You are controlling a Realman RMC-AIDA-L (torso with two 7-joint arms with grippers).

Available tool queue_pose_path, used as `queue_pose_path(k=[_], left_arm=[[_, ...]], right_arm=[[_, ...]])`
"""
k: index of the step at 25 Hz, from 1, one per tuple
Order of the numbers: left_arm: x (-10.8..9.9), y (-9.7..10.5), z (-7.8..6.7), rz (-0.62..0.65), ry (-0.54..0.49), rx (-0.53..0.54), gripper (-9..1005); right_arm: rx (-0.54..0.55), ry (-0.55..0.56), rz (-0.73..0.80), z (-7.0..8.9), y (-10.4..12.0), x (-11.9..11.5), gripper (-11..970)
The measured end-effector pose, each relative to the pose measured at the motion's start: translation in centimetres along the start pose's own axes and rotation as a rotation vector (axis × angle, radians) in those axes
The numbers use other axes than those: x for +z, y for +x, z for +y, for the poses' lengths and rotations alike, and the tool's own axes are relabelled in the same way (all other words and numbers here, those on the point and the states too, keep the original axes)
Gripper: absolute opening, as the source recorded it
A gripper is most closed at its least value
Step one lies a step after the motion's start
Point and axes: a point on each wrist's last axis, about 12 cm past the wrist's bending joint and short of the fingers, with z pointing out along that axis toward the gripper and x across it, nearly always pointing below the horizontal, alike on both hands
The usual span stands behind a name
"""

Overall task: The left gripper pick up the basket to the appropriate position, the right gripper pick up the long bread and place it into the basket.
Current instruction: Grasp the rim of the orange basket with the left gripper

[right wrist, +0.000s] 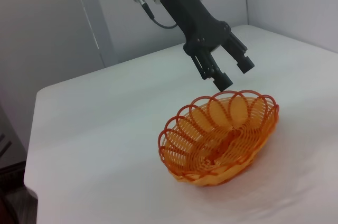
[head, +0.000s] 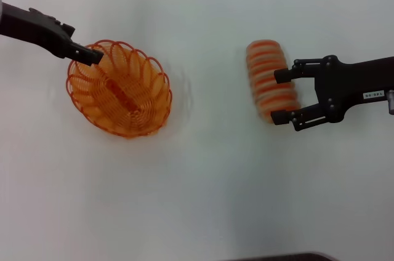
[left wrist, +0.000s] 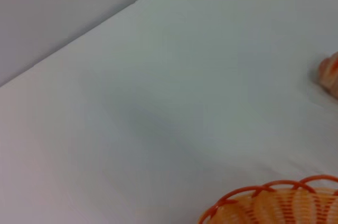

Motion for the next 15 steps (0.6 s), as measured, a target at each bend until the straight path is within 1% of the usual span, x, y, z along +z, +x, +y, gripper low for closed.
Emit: queue_pose_path(k=[5,15], left_arm=[[1.3,-0.3,-0.4,0.049,-0.047,0.04,927],[2.8,-0.8,-0.9,0.062,-0.096,0.085,926]], right_arm=[[-0.002,-0.001,0.0,0.0,-0.1,0.0,923],[-0.004,-0.002,-0.002,-0.1,-0.2,0.1,920]])
